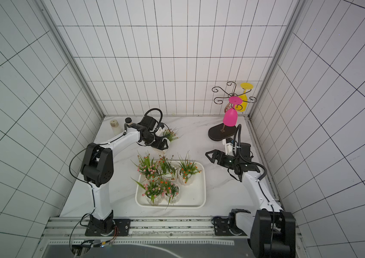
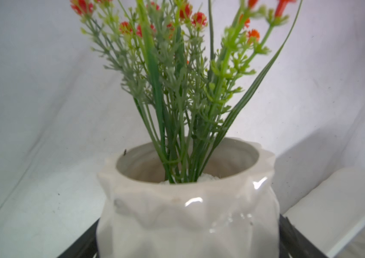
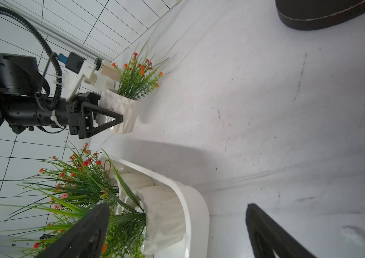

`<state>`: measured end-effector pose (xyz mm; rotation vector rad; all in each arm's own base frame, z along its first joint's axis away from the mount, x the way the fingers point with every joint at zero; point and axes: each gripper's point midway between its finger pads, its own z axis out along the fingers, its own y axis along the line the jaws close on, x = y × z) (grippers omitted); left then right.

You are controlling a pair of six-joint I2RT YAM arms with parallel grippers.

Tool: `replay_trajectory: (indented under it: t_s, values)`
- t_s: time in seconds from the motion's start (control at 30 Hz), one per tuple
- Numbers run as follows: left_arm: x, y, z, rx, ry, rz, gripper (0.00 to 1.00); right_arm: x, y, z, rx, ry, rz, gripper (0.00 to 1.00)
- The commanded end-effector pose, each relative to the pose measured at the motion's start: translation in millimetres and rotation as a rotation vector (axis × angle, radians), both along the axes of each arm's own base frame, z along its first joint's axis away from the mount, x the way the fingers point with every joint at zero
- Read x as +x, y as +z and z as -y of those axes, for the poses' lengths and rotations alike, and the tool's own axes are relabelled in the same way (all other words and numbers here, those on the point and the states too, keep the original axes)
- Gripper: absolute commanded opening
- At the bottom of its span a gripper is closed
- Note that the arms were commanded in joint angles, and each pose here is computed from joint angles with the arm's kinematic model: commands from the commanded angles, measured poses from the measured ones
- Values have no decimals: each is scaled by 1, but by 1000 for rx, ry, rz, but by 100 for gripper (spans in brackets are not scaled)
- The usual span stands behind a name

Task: Put the potted gypsophila into the storage box
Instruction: Pick up the baby's breath potted plant from the center of the board.

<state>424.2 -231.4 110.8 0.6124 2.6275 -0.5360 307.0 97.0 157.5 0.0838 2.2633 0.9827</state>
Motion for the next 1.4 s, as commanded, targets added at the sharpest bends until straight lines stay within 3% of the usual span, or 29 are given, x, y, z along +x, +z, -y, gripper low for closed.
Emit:
replay_trajectory:
  t_s: [0.0, 0.33, 0.63, 0.87, 1.13, 1.37]
  values:
    - [13, 75, 14, -135, -29, 204, 52, 13, 48, -1, 10, 21, 134, 96]
    - [-5, 181, -1, -275, 9, 597, 48, -1, 91, -10, 33, 89, 308, 96]
    - [-60, 240, -8, -467, -57, 891, 43, -32, 137, -30, 85, 219, 491, 95]
    - [-96, 252, 1, -566, -174, 978, 43, -56, 156, -59, 116, 367, 554, 99]
    - [-128, 250, 26, -616, -359, 1001, 42, -74, 188, -105, 110, 545, 658, 99]
    - [-143, 243, 30, -631, -415, 993, 42, -59, 208, -139, 62, 520, 681, 99]
